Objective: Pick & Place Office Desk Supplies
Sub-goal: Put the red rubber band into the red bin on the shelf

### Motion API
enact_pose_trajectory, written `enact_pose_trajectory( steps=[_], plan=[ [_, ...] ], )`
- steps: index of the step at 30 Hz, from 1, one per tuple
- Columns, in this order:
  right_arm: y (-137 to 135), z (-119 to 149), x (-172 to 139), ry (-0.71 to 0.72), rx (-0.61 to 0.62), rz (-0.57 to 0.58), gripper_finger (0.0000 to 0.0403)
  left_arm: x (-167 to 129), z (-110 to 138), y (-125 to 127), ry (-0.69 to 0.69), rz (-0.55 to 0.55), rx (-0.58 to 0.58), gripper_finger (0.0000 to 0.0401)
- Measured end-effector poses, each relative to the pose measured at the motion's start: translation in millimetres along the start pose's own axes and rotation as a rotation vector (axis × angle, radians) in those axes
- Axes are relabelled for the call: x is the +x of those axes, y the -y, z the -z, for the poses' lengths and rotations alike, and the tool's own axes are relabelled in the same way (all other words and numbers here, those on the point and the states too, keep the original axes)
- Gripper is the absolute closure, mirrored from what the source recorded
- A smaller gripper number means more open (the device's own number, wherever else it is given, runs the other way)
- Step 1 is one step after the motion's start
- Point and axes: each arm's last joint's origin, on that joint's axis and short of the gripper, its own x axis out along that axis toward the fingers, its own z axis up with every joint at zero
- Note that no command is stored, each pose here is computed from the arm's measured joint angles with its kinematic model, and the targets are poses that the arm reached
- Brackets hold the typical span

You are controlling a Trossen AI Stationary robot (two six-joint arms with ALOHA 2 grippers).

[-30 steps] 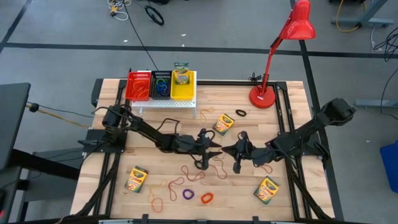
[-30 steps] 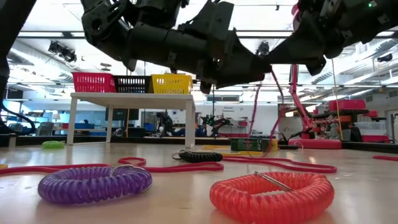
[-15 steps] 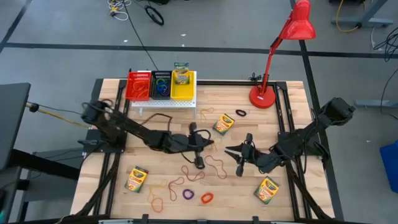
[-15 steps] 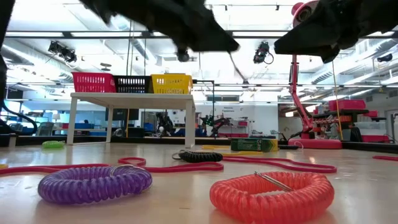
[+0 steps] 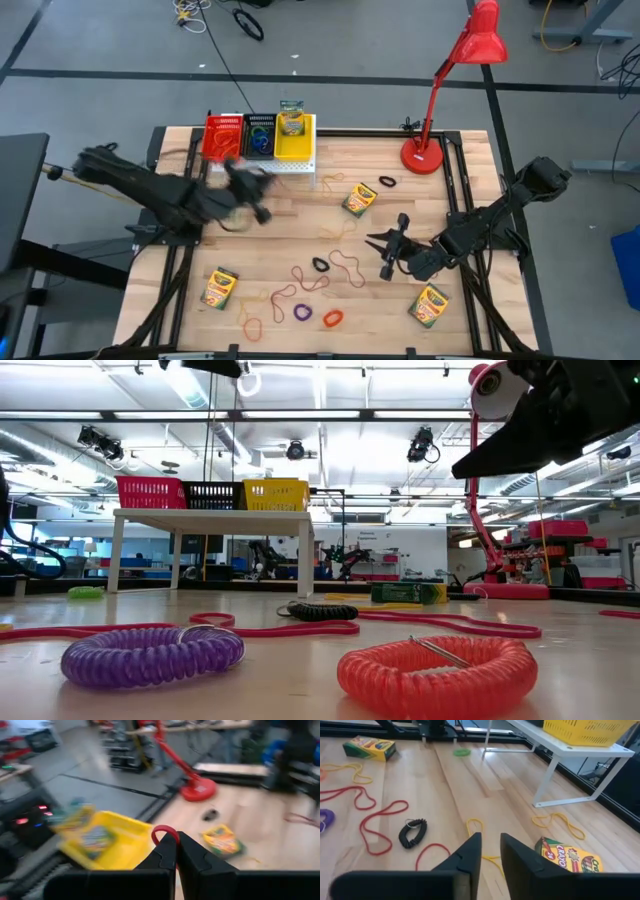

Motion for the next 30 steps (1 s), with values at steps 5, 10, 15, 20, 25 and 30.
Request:
enact_pose_trajectory(
  steps=[5, 10, 15, 20, 25, 30],
  plan=[
    [0.6, -0.2, 0.7, -0.001, -0.006, 0.003, 0.0365, -18.7, -7.6, -61.7, 0.025, -0.152, -0.042, 0.0395],
    [3.3, -0.8, 3.7, -0.004, 0.006, 0.016, 0.0395, -24.2, -6.1, -110.9, 0.007, -0.317, -0.062, 0.0395],
    [3.8, -1.1, 4.3, -0.004, 0.013, 0.019, 0.0395, -18.8, -0.3, -140.1, -0.056, -0.368, -0.082, 0.0395],
    [3.6, -1.6, 4.3, 0.000, 0.019, 0.018, 0.0389, -1.0, 9.6, -159.4, -0.183, -0.390, -0.072, 0.0396],
    [3.6, -1.6, 4.3, 0.000, 0.019, 0.017, 0.0396, 18.7, 19.3, -181.7, -0.293, -0.425, -0.094, 0.0396],
    [3.6, -1.7, 4.3, 0.001, 0.026, 0.018, 0.0394, 29.3, 31.4, -203.1, -0.386, -0.423, -0.162, 0.0394]
  ],
)
